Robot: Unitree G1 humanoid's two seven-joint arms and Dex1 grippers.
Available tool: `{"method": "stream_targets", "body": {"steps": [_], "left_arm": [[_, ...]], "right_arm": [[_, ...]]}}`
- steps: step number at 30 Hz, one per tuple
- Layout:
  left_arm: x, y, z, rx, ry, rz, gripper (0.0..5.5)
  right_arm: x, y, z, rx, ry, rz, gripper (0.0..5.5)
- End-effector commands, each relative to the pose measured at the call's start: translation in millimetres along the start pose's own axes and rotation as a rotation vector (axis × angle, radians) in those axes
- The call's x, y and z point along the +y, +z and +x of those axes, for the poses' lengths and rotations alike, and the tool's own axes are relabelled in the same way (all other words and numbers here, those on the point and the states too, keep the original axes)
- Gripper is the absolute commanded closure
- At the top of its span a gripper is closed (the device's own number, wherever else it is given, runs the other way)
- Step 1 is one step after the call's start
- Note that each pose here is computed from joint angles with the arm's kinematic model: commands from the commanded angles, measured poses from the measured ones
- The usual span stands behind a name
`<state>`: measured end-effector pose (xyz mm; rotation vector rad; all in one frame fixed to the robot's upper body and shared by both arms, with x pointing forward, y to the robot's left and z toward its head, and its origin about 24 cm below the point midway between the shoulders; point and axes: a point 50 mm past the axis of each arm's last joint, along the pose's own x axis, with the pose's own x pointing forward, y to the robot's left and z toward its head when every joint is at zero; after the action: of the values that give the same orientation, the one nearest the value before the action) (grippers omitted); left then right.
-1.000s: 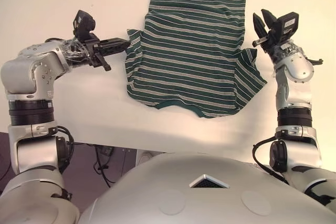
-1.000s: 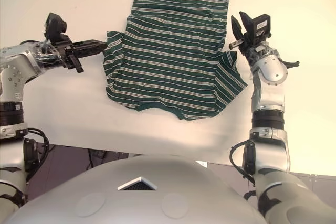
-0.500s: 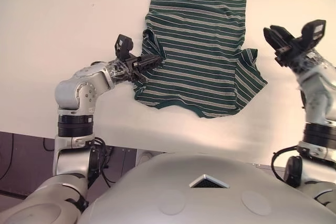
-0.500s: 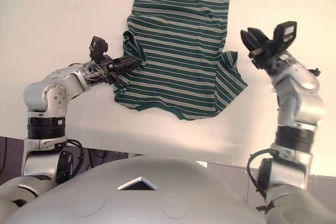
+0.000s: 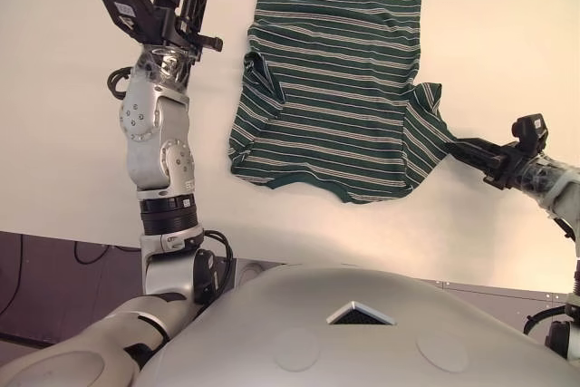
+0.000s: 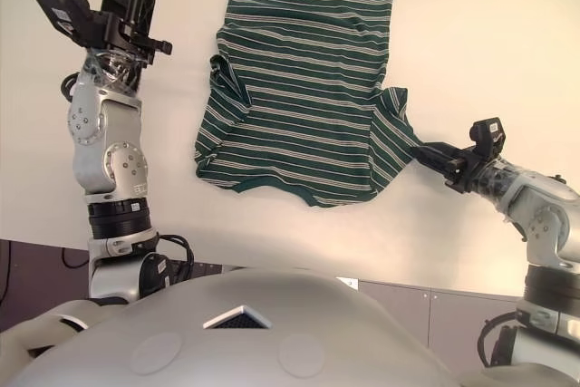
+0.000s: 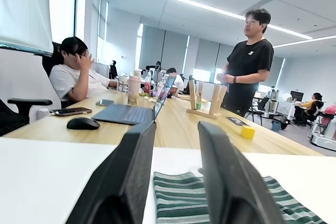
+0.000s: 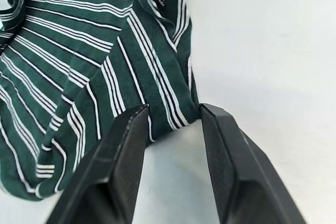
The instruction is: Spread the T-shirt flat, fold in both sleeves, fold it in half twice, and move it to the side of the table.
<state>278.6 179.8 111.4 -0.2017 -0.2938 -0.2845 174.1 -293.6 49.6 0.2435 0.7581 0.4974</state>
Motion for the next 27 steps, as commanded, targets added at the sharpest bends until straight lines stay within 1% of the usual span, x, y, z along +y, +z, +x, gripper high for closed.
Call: {"method": "stream_targets", "body": {"steps": [1,7,10,14,18,20,22,25,26,27], "left_arm": [[1,-4,-1,0.009,0.012,0.010,4.06],[-1,-10,-3,0.037,-0.002,0.003,4.06],[-2,-14,-5,0.054,-0.006,0.000,4.06],[-2,-16,-5,0.071,-0.010,-0.006,4.06],[-1,-17,-2,0.076,-0.009,-0.014,4.06],[-2,-17,0,0.078,-0.008,-0.019,4.06],[-2,-19,1,0.084,-0.010,-0.016,4.06],[4,-21,4,0.094,-0.014,0.005,4.06],[6,-20,4,0.094,-0.011,0.014,4.06],[10,-22,3,0.131,-0.015,-0.010,4.06]], "right_arm": [[-1,-8,-1,0.069,-0.015,-0.032,4.01],[-2,-5,3,0.051,-0.029,-0.083,4.96],[2,3,5,0.017,-0.003,-0.092,5.47],[34,26,2,-0.001,0.162,-0.153,5.47],[61,43,12,-0.024,0.247,-0.221,5.47],[69,45,24,-0.024,0.265,-0.239,5.47],[76,46,44,-0.018,0.249,-0.257,5.47],[87,37,62,0.018,0.254,-0.267,5.47],[89,36,65,0.026,0.263,-0.266,5.37],[90,34,65,0.030,0.270,-0.262,5.16]]}}
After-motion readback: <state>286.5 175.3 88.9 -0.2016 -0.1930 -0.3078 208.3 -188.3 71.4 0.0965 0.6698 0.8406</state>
